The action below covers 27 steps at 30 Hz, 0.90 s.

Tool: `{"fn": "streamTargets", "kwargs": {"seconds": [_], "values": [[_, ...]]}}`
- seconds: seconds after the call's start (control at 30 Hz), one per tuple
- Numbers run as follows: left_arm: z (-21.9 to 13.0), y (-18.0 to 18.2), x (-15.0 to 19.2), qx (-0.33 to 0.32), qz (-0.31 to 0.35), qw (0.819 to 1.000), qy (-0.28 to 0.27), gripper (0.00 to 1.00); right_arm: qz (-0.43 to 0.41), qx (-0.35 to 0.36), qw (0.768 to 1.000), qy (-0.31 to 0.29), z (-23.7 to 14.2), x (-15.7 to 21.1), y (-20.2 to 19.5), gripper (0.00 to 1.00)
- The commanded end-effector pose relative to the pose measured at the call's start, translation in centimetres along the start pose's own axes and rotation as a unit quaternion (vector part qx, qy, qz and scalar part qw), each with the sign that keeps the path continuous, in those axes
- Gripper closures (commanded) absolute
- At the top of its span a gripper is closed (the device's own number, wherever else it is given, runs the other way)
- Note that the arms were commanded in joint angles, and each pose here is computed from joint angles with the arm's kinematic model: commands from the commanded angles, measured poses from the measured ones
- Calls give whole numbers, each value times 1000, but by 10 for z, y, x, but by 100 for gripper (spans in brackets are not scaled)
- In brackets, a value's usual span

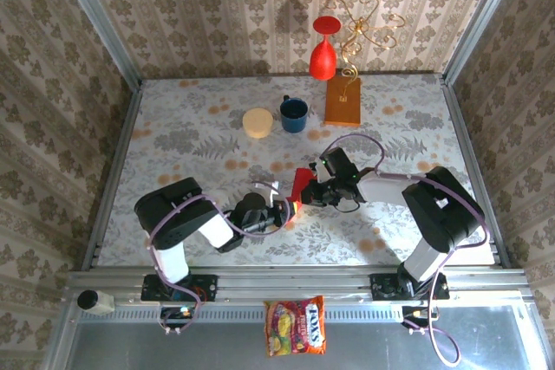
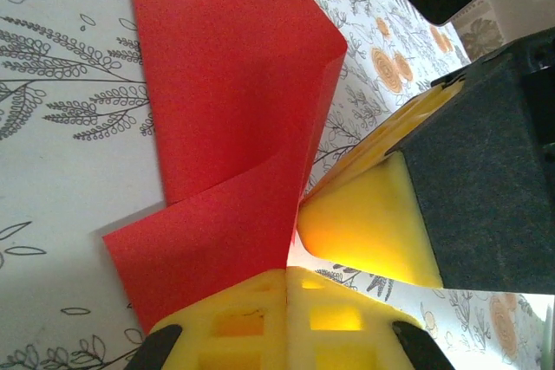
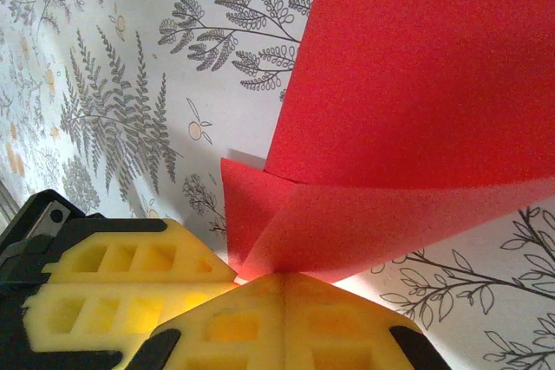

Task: Fold a paper plane with a square sheet of paper (pick it up from the middle)
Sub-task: Fold the wing for the fifth time at the center of the table.

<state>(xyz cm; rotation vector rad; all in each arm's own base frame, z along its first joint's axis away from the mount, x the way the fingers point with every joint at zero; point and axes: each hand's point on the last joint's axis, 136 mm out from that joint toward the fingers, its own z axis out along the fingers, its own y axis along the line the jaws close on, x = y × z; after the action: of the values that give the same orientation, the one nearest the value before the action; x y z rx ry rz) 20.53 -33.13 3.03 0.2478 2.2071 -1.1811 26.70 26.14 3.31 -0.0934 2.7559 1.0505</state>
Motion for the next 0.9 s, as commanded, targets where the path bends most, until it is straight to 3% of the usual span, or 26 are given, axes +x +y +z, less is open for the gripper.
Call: {"fn": "streamTargets", "kwargs": {"seconds": [0.0,0.6,0.87], "values": [[-4,69,66,-128,-25,984,119,100,-9,-13,1000,-6,1,-9,11,100],[-5,73,70,-133,-32,983,121,100,-12,4,1000,7,22,-13,-10,100],[-8,64,56,-116,-31,988,98,98,32,37,998,27,28,3,-42,100]]}}
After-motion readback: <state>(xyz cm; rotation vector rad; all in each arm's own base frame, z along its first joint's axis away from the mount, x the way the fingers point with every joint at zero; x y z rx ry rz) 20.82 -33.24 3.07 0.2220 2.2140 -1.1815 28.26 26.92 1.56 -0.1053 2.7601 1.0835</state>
